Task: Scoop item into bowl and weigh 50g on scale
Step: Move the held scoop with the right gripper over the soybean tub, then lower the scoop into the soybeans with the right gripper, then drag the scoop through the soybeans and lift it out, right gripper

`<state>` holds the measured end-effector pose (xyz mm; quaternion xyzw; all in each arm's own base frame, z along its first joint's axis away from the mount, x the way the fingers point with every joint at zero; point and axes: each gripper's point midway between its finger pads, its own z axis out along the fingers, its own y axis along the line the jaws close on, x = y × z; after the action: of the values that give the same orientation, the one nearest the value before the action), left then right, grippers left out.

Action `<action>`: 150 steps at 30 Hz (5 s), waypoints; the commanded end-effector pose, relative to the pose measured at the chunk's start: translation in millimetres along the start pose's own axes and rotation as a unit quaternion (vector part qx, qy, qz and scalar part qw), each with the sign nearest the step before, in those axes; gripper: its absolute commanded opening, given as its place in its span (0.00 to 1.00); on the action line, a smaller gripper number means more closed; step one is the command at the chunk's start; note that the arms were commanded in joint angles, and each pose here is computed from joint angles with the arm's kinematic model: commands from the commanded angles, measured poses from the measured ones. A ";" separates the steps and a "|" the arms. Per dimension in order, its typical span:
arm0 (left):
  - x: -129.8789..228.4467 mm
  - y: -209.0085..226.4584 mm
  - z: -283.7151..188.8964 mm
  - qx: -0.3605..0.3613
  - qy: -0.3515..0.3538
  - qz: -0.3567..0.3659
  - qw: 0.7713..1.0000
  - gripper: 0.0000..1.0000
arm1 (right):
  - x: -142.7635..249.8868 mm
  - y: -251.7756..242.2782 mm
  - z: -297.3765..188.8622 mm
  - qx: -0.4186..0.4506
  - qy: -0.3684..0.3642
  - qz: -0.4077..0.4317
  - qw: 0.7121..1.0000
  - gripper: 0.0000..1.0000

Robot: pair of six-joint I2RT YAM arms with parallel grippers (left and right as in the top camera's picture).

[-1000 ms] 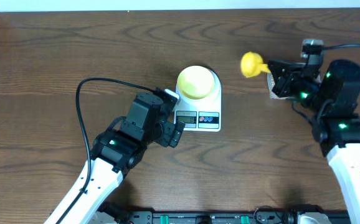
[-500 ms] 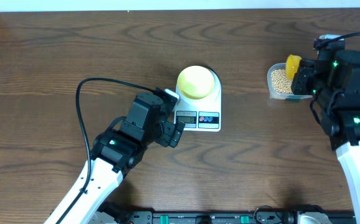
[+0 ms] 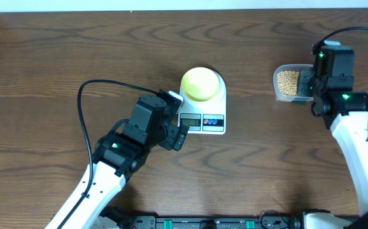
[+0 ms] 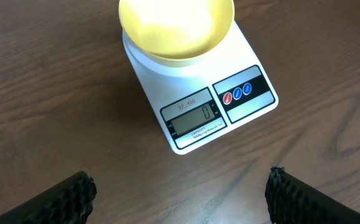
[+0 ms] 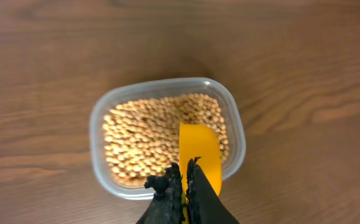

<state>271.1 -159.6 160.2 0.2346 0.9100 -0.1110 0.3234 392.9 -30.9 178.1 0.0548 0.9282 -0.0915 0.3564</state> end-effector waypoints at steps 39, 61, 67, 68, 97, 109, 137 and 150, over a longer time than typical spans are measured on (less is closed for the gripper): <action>0.0 2.9 1.4 -0.006 0.001 -0.006 1.000 0.89 | 27.8 -13.7 45.5 0.030 0.040 0.000 0.999 0.01; 0.0 3.0 1.4 -0.006 0.001 -0.006 1.000 0.89 | 43.3 18.1 52.9 -0.060 0.045 0.004 0.997 0.01; 0.0 3.0 1.4 -0.006 0.001 -0.006 1.000 0.89 | 43.4 25.7 51.7 -0.105 0.048 0.017 0.993 0.01; 0.0 3.0 1.4 -0.006 0.001 -0.006 1.000 0.89 | 43.3 24.9 51.8 -0.111 0.048 0.021 0.992 0.01; 0.0 2.9 1.4 -0.006 0.001 -0.006 1.000 0.89 | 53.8 0.3 53.1 -0.243 0.050 0.126 0.961 0.01; 0.0 2.9 1.4 -0.006 0.001 -0.006 1.000 0.89 | 63.6 11.2 62.5 -0.304 0.068 0.151 0.938 0.01; 0.0 2.9 1.4 -0.006 0.001 -0.006 1.000 0.89 | 73.6 -21.8 67.4 -0.340 0.069 0.225 0.910 0.01; 0.0 2.9 1.4 -0.006 0.001 -0.006 1.000 0.89 | 66.8 -15.6 66.4 -0.383 0.060 0.251 0.887 0.01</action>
<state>271.1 -159.6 160.2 0.2346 0.9100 -0.1110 0.3234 386.1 -65.2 88.0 0.1423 0.8774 0.3345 0.3130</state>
